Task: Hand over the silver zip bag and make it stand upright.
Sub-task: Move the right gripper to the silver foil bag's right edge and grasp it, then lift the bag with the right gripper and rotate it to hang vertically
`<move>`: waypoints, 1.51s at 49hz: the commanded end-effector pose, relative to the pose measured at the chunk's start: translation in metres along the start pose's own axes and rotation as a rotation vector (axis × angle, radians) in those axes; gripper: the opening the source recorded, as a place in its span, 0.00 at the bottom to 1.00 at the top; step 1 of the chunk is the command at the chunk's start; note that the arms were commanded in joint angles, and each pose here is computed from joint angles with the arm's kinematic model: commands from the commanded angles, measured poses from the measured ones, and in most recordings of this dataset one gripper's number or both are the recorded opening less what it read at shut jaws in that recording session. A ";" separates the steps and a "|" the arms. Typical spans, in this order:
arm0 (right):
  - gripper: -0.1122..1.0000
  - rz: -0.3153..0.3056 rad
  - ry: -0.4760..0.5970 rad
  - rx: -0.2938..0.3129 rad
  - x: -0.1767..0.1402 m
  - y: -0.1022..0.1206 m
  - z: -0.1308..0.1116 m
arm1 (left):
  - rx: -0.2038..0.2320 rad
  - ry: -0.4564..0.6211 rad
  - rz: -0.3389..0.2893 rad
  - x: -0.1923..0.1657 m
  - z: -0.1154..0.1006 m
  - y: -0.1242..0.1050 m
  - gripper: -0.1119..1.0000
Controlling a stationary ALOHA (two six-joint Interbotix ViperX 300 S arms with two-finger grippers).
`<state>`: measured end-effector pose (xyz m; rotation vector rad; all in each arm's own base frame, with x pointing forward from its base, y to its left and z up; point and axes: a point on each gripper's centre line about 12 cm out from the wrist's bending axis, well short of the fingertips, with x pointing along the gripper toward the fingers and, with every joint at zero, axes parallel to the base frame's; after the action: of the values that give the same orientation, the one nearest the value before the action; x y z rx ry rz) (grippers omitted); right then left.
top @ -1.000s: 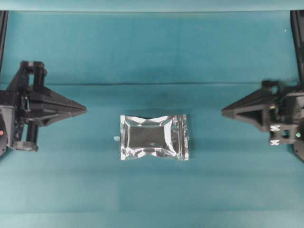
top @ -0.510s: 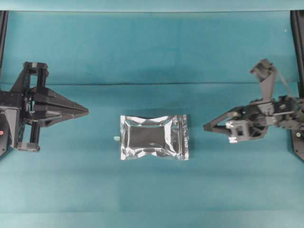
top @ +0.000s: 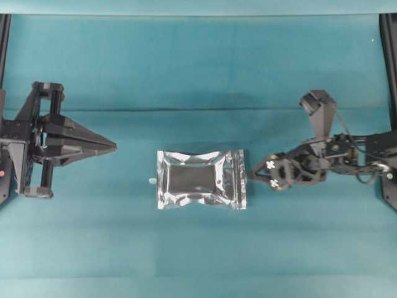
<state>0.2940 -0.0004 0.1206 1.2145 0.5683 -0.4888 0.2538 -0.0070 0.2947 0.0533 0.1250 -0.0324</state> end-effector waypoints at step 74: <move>0.10 0.058 -0.051 0.040 0.047 0.025 0.009 | -0.005 -0.008 0.017 0.001 0.007 0.005 0.11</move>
<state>0.3438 0.0003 0.0908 1.2573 0.5214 -0.5171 0.2539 -0.0031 0.2925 0.0478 0.1423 -0.0169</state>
